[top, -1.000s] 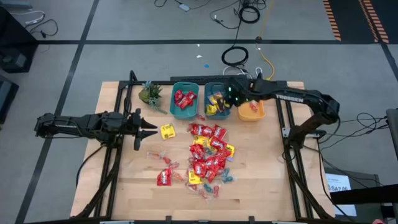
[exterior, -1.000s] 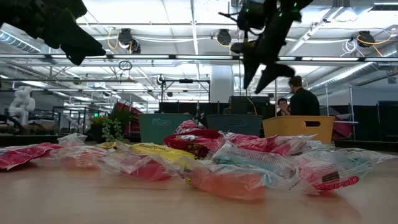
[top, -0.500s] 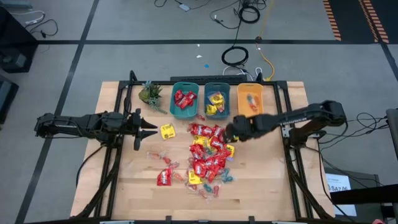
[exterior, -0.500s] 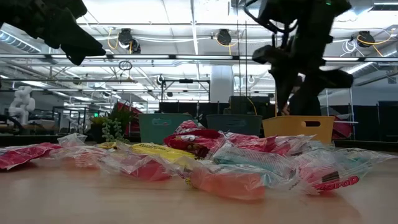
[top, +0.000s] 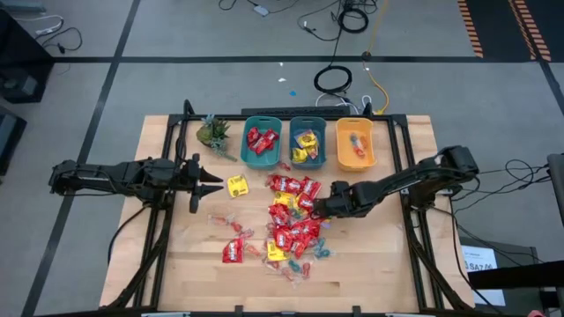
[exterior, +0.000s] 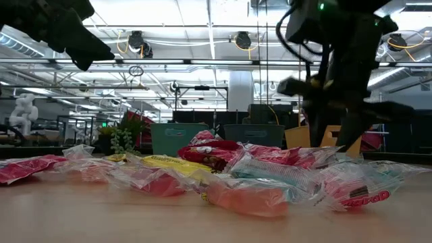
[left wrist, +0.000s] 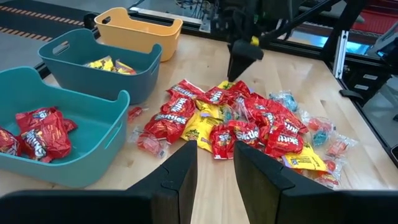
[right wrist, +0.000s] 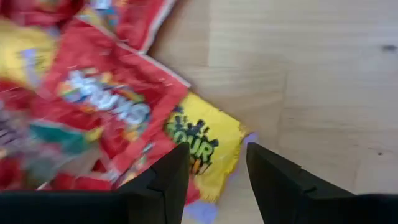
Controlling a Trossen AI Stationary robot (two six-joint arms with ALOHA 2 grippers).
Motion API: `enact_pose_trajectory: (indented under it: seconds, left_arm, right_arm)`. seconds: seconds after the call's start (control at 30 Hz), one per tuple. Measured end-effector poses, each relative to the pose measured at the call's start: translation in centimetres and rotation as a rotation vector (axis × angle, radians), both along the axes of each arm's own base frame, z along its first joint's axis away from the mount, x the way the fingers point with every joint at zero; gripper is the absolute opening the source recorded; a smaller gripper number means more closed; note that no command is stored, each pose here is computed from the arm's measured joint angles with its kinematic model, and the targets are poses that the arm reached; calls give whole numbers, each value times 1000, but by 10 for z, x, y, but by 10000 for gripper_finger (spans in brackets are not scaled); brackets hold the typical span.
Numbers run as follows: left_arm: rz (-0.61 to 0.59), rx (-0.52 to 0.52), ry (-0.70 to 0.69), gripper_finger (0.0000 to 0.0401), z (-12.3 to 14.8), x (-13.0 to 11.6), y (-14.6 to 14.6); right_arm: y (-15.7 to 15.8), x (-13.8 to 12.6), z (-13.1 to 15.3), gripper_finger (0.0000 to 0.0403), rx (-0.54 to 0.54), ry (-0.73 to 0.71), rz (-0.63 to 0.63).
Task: Sort candy
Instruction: Put the yellow candy into the blue bin
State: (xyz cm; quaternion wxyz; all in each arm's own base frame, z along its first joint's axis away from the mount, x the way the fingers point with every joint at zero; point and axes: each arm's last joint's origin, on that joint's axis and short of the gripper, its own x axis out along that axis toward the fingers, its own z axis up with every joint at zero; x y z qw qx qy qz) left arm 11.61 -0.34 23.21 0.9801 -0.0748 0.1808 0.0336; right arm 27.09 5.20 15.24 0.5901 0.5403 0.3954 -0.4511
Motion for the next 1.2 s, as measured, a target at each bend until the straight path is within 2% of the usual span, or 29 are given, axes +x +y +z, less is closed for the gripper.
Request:
enact_pose_trajectory:
  seconds: [0.17,0.27,0.4,0.53,0.73,0.9,1.07,1.2]
  left_arm:
    - [-5,-1,0,114,0,0,0]
    - [-4,-2,-1,114,0,0,0]
    - [-4,-3,-6,114,1,0,0]
    - [15,-52,-9,114,1,0,0]
    - [23,-75,-10,114,1,0,0]
    - [24,-75,-10,114,1,0,0]
    - [24,-75,-10,114,1,0,0]
    - [24,-75,-10,114,1,0,0]
  right_arm:
    - [1,8,-18,140,-2,20,-7]
    - [2,10,-22,100,-6,25,-6]
    - [2,11,-18,17,-18,4,43]
    - [0,0,-6,8,-10,34,40]
    - [-6,-22,41,1,-53,49,12]
    - [-17,-32,94,1,-187,5,-3]
    - [-48,-26,151,0,-409,-84,-10]
    - [-88,-3,183,0,-530,-126,82]
